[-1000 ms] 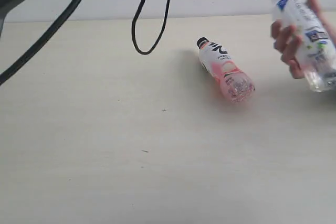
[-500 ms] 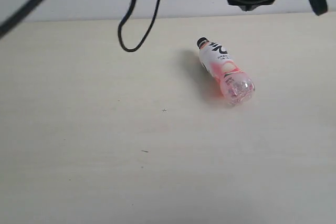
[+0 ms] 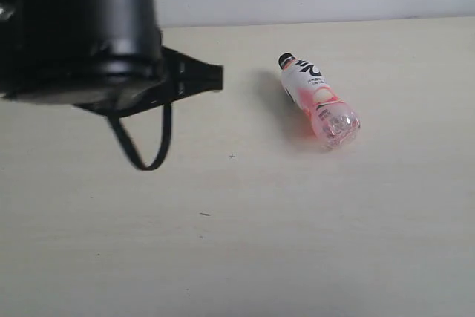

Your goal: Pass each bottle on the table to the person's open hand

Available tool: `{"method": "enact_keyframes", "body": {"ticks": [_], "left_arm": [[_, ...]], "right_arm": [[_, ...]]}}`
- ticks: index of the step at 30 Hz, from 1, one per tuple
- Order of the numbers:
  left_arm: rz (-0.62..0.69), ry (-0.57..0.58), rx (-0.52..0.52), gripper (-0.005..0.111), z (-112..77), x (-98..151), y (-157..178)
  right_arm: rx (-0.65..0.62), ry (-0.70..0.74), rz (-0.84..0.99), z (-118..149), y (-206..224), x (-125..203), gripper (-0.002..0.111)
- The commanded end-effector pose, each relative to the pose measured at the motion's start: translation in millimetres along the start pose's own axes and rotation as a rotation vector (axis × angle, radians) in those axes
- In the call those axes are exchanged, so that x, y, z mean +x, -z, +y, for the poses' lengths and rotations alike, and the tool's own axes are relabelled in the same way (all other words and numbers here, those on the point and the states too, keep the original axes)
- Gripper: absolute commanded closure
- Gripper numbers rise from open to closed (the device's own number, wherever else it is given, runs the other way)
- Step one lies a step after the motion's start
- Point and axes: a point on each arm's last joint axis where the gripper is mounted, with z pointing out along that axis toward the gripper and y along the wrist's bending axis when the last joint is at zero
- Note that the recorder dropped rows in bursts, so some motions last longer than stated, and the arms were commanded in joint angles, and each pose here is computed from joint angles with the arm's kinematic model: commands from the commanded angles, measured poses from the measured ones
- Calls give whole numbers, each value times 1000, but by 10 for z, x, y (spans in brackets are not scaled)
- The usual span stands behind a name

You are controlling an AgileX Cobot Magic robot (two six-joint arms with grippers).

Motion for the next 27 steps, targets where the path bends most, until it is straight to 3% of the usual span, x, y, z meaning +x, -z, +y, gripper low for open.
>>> {"method": "enact_keyframes", "body": {"ticks": [1,8,12,15,18,20,24,27], "left_arm": [[-16,56,-37,107,400,153,-11],[-26,126,8,107,1157,370,146],[-21,345,-16,107,1622,493,54],[-75,267,207,107,1723,612,-72],[-228,184,460,107,1754,724,-117],[-345,198,587,107,1844,897,-142],[-462,300,572,107,2091,1263,-210],[-549,343,574,107,2182,1394,-189]], "right_arm": [[-2,0,-5,-2,0,11,108],[-2,0,-5,-2,0,11,108],[-2,0,-5,-2,0,11,108],[-2,0,-5,-2,0,11,108],[-2,0,-5,-2,0,11,108],[-2,0,-5,-2,0,11,108],[-2,0,-5,-2,0,11,108],[-2,0,-5,-2,0,11,108]]}}
